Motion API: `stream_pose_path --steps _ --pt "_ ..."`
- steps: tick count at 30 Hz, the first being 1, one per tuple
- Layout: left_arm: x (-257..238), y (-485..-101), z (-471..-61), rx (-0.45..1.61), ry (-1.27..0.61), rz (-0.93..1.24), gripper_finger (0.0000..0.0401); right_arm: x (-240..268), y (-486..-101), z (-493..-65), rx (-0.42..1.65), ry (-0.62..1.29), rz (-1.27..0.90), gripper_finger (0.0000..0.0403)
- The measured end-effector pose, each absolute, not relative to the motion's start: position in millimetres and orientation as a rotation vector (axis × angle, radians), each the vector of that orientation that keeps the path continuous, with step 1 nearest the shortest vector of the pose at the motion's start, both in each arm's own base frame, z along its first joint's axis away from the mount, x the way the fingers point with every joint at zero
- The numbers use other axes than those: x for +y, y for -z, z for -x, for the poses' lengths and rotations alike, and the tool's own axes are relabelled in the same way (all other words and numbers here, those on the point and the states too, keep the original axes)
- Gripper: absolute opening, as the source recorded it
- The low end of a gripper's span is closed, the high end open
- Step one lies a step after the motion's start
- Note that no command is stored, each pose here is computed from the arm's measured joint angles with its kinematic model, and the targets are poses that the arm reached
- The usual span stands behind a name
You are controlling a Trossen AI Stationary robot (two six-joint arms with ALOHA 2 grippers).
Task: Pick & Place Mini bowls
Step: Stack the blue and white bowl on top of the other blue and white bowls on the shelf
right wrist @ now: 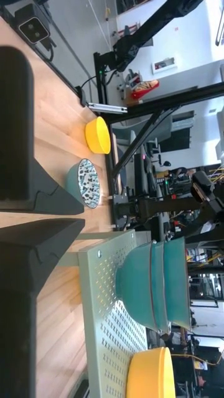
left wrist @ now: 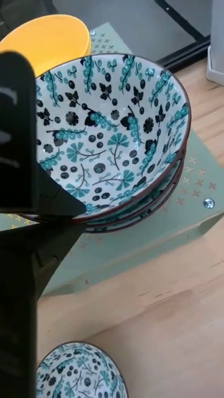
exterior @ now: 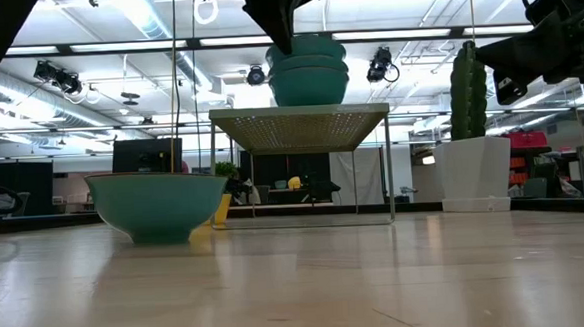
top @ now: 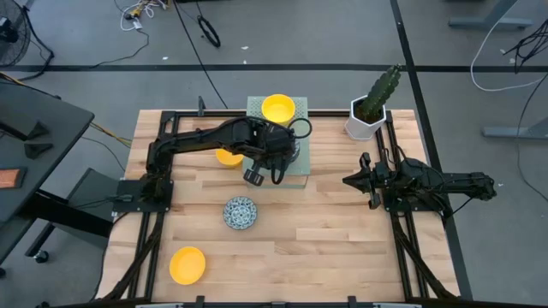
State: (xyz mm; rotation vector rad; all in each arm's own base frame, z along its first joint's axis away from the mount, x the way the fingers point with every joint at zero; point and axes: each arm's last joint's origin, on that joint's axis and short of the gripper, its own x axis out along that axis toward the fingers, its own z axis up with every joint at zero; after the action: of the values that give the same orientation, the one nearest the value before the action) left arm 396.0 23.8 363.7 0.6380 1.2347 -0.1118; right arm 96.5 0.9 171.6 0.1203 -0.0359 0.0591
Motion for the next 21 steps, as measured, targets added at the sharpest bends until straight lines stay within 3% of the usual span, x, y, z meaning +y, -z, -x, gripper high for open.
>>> stream_pose_path --steps 21 --pt "24.4 -363.9 -396.2 1.237 0.094 -0.649 0.0056 0.9 -171.6 -96.5 -0.036 -0.059 -0.12 0.0027"
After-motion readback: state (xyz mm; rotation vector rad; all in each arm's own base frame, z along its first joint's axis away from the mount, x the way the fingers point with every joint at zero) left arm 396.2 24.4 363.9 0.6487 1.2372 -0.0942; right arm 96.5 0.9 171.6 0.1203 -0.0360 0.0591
